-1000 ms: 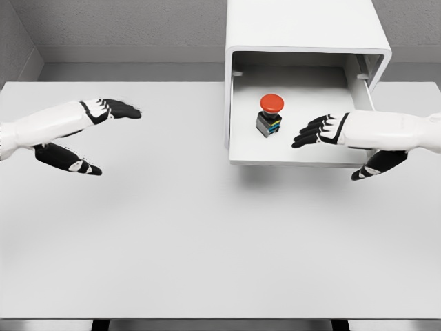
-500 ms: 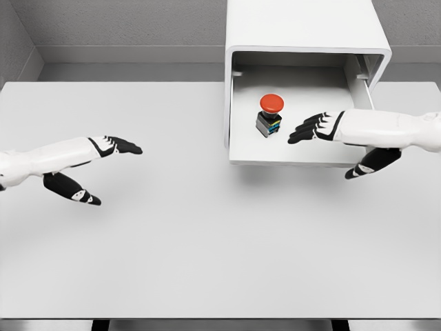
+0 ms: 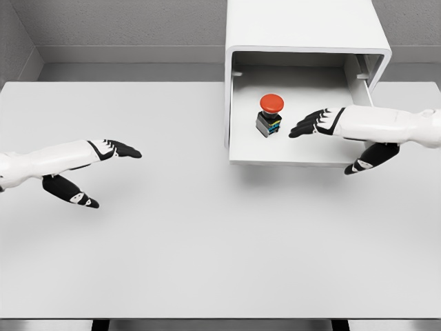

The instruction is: Slide open multi-storey tabletop storage cabinets and put open load switch and slide close multi-storey tabletop storage cabinets

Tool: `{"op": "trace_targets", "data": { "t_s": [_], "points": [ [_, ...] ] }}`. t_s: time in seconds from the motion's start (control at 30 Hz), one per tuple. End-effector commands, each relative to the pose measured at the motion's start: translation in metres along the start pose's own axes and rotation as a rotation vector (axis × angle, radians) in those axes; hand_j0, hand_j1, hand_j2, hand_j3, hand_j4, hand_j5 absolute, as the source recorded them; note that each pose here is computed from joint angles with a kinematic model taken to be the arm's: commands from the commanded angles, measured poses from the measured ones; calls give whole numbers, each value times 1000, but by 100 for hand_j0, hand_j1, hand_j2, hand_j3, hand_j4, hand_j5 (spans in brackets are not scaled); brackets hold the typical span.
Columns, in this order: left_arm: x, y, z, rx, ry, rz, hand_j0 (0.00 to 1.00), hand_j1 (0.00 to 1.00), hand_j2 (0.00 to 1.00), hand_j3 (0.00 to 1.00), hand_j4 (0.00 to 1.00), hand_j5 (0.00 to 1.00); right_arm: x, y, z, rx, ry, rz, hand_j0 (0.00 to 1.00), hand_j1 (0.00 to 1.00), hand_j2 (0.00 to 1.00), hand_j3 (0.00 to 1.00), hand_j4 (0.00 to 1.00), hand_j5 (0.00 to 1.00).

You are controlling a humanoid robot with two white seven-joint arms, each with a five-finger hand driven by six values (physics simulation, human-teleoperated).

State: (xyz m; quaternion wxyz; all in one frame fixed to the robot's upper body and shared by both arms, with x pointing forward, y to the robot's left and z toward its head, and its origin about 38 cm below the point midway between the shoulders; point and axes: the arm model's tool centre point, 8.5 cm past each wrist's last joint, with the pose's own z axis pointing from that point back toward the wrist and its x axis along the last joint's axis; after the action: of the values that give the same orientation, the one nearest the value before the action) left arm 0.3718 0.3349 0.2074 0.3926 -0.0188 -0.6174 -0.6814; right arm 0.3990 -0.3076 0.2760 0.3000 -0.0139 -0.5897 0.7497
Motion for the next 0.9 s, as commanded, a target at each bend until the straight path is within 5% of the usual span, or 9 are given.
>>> {"op": "trace_targets", "data": {
  "t_s": [0.0, 0.87],
  "points": [
    [0, 0, 0, 0, -1, 6, 100, 100, 100, 100, 100, 100, -2, 0, -2, -2, -2, -11, 100, 100, 100, 100, 100, 100],
    [0, -1, 0, -12, -1, 7, 100, 100, 100, 100, 100, 100, -22, -1, -12, -17, 23, -42, 100, 100, 100, 100, 100, 100]
  ]
}}
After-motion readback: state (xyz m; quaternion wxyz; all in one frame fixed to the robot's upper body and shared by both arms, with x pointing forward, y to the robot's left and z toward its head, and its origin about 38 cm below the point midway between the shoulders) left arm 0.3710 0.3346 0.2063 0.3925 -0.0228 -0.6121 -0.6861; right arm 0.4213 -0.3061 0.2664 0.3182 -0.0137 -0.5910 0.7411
